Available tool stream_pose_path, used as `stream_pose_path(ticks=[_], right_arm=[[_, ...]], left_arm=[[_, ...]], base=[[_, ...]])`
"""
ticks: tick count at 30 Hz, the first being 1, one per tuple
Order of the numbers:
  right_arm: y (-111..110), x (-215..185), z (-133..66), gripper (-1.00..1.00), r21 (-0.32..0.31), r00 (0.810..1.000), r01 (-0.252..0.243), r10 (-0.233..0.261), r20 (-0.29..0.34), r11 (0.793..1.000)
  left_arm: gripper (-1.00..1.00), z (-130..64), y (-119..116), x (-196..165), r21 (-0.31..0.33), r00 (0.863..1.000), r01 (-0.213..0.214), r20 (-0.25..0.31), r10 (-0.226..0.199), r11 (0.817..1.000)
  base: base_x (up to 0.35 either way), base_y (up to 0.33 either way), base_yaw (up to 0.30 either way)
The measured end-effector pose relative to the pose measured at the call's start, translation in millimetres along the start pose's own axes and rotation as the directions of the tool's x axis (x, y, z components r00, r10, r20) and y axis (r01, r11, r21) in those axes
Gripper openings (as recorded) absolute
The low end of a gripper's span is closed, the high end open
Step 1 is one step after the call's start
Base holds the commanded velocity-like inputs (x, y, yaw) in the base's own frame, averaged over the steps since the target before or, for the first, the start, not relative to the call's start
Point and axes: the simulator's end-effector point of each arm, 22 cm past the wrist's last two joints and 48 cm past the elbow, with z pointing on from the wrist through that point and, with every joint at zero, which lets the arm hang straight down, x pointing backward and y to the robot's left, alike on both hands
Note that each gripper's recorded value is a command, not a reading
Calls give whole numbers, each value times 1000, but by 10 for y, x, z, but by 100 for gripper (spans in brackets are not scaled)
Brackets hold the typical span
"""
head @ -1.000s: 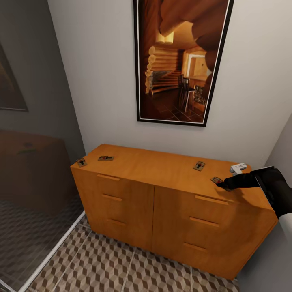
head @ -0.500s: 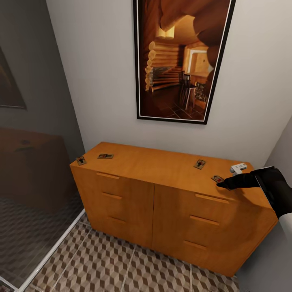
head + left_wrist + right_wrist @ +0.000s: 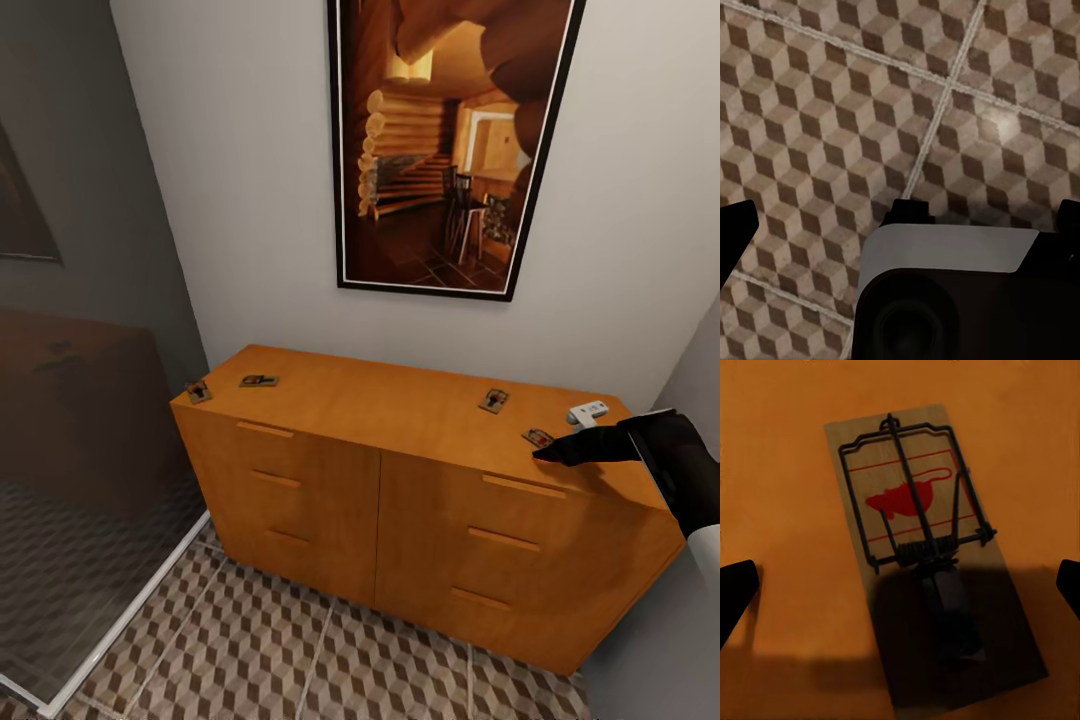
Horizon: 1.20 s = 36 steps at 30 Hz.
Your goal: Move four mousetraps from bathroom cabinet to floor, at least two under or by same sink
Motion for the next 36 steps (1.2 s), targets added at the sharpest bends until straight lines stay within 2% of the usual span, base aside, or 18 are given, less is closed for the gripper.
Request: stream_pose_path(ticks=[36], right_arm=[[19, -55, 38, 100, 3, 1000, 20, -20, 11, 1000]], left_arm=[[100, 5, 2, 77, -1, 1000, -3, -19, 3, 1000]], base=[[0, 0, 0]])
